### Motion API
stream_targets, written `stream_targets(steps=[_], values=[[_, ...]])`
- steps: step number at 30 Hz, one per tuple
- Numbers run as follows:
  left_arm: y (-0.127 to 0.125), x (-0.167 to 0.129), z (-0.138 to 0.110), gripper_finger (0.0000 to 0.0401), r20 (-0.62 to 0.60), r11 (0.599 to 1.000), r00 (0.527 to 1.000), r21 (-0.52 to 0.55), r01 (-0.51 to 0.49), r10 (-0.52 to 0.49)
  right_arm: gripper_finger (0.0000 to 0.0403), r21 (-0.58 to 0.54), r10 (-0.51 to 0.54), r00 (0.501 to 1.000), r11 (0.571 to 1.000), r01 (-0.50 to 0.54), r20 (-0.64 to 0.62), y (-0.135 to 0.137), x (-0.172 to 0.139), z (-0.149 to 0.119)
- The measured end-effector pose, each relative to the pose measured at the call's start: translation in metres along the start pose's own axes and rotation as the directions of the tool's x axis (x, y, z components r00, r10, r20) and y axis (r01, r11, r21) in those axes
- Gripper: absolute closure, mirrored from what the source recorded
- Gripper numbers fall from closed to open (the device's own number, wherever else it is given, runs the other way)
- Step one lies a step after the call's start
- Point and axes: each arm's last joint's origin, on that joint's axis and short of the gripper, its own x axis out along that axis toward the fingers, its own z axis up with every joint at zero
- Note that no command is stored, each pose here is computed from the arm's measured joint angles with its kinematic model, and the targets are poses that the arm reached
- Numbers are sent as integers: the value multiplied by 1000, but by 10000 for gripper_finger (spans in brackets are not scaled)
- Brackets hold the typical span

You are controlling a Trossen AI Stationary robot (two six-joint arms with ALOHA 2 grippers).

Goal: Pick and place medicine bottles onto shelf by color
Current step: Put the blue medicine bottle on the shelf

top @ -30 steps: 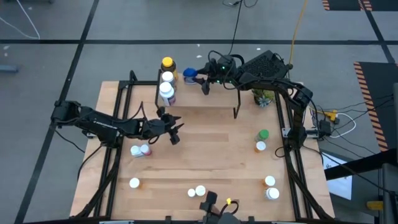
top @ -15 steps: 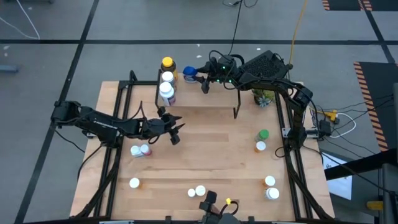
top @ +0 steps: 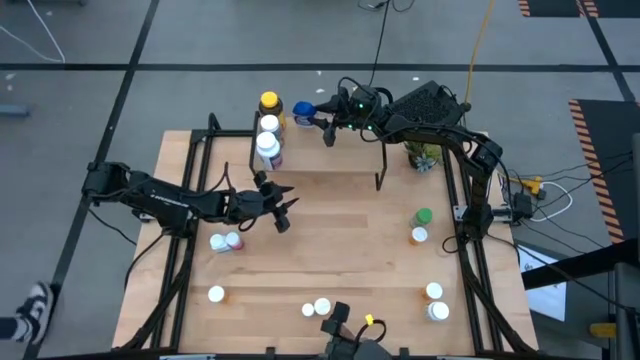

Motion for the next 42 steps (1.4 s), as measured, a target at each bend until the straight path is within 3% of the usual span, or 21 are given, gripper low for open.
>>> stream_targets(steps=[14, 21, 32, 42], values=[[0, 0, 2, 233, 18, 1000, 1000, -3, 2, -2, 218, -9, 63, 995, 998, -64, -72, -28, -8, 39], [0, 0, 4, 233, 34, 1000, 999, 15, 2, -3, 218, -16, 84, 996, 996, -84, -18, -42, -11, 70], [0, 0, 2, 233, 19, 1000, 1000, 26, 2, -3, 218, 87, 185, 976, 981, -175, -119, -45, 22, 23], [-3, -2, -2, 233, -11, 1000, 1000, 21, 14, -14, 218, 61, 210, 964, 977, -202, -162, -38, 31, 5]])
